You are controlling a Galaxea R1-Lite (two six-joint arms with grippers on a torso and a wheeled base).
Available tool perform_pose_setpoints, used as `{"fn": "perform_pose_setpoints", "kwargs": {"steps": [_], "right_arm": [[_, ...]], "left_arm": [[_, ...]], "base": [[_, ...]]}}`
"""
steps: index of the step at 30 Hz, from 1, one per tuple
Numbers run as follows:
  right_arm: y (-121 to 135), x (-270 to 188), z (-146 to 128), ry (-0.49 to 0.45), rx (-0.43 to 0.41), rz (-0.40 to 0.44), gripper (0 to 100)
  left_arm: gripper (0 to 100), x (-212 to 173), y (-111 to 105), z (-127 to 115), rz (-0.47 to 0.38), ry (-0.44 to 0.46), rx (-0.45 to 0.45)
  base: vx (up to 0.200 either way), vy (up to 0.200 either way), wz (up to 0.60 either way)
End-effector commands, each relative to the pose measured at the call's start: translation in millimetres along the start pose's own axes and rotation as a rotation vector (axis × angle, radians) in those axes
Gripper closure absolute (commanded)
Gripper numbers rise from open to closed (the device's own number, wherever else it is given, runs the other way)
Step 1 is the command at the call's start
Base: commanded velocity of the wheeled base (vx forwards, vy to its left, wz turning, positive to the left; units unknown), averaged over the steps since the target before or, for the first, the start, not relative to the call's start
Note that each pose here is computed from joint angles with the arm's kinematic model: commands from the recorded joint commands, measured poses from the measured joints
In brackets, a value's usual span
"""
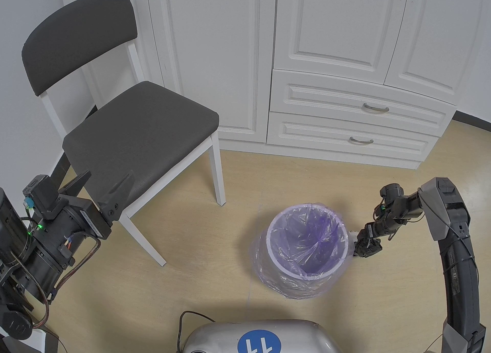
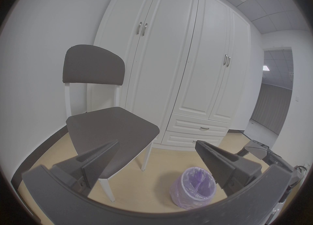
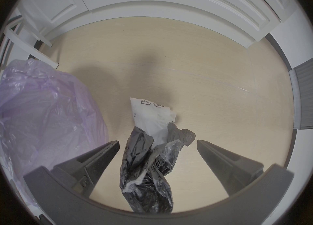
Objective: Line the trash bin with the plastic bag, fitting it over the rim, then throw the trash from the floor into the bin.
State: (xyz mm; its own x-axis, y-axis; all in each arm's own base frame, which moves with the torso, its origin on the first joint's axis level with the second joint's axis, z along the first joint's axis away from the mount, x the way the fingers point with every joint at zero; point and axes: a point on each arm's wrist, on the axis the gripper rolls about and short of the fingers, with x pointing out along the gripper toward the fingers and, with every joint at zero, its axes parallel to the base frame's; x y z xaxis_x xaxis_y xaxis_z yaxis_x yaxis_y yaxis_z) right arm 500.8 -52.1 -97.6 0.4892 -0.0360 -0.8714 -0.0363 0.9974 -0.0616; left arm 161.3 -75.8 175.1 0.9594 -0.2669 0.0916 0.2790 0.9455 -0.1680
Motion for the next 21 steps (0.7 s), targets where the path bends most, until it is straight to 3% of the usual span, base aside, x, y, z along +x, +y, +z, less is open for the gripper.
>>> {"fn": "perform_pose_setpoints", "kwargs": {"steps": [1, 9, 10, 17, 21], "right_arm": [[6, 15, -4, 0.019, -0.013, -0.031, 0], [12, 20, -10, 0.072, -0.025, -0.036, 0], [12, 20, -11, 0.074, -0.025, -0.036, 100], [11, 16, -7, 0.056, -0.019, -0.039, 100], [3, -9, 10, 0.005, -0.002, -0.043, 100]], "left_arm": [[0, 1, 0, 1, -0.001, -0.008, -0.002], [0, 0, -1, 6, -0.004, -0.032, -0.006], [0, -1, -1, 6, -0.004, -0.033, -0.007], [0, 2, -2, 11, -0.003, -0.052, -0.008], [0, 4, -2, 12, -0.003, -0.053, -0.004]], "base": [[0.000, 0.000, 0.00], [0.000, 0.000, 0.00], [0.000, 0.000, 0.00], [0.000, 0.000, 0.00], [0.000, 0.000, 0.00]]}}
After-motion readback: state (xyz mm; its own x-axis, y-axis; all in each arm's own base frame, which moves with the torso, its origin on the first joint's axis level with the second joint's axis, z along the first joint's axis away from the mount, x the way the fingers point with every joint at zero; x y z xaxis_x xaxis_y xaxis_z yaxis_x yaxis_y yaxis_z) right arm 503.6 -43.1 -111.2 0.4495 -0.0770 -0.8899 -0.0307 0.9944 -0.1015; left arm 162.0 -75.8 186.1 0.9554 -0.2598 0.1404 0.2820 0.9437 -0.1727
